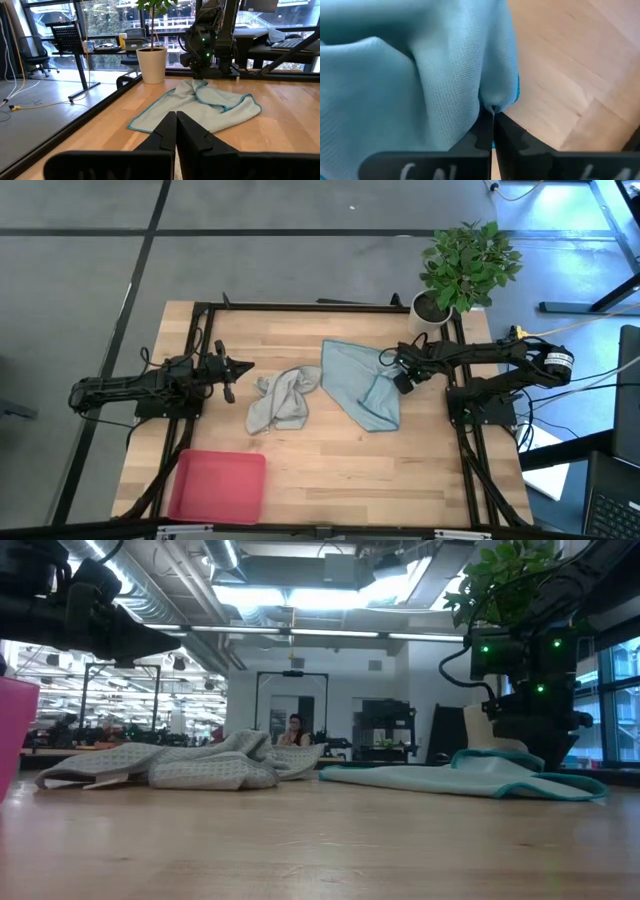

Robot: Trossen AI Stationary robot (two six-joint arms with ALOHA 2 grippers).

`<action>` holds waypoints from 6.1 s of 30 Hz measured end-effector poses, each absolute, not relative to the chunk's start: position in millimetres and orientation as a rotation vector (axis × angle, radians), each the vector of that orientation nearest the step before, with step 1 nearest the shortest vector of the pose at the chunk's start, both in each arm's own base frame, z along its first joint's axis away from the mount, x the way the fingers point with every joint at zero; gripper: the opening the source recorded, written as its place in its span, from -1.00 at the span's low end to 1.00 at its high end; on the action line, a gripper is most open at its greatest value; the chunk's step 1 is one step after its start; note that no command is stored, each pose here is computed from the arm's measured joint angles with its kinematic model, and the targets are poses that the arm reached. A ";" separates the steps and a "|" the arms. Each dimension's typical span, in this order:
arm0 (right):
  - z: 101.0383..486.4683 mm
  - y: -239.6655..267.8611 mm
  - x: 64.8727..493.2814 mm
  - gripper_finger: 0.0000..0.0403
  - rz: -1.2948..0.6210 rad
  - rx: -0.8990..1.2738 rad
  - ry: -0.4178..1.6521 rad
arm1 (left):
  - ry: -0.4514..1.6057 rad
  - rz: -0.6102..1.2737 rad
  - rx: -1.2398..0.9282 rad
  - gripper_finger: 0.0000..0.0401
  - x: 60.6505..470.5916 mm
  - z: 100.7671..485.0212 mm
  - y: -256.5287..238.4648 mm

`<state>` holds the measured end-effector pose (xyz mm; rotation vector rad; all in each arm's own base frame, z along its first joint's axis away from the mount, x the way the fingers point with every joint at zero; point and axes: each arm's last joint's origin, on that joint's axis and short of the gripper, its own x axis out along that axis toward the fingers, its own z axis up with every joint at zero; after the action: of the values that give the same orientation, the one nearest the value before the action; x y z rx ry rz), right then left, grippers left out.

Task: Roll microfiber towels into tight, uniform cylinder then place into a basket
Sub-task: Fold the blue towel

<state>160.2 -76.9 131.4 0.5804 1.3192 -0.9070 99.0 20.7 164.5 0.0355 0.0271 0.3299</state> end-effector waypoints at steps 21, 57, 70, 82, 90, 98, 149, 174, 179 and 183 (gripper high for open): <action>243.1 -68.8 223.3 -0.95 -0.724 0.207 1.173 | 0.027 0.330 0.035 -1.00 99.0 164.6 20.7; 290.9 -46.6 229.0 -0.95 -0.590 0.017 1.206 | 0.021 0.305 0.031 -1.00 99.2 165.0 20.0; 291.4 -46.7 230.2 -0.95 -0.616 0.056 1.178 | -0.194 0.466 0.020 -1.00 95.0 192.4 23.9; 291.6 -46.8 230.8 -0.95 -0.615 0.056 1.172 | 0.092 0.537 0.000 -1.00 131.0 262.5 31.6; 292.2 -47.1 232.4 -0.95 -0.591 0.024 1.166 | 0.372 0.564 -0.046 -1.00 191.4 306.7 45.3; 292.4 -47.2 232.8 -0.95 -0.574 -0.002 1.170 | 0.607 0.580 -0.120 -1.00 241.1 321.4 69.9; 293.9 -47.8 236.7 -0.95 -0.568 -0.004 1.129 | 0.979 0.552 -0.429 -0.60 363.7 201.1 193.2; 294.7 -48.1 238.3 -0.95 -0.567 -0.004 1.111 | 1.091 0.467 -0.498 -0.60 366.5 172.3 190.3; 294.7 -48.0 238.3 -0.95 -0.567 -0.004 1.111 | 1.152 0.461 -0.499 -0.60 360.5 170.5 189.8; 294.7 -48.1 238.2 -0.95 -0.563 -0.013 1.113 | 1.139 0.476 -0.504 -0.60 357.4 170.8 197.5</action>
<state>238.2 -48.1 294.7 -0.0130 1.1134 -0.5632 357.4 197.5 170.8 -0.5042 1.1392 0.4757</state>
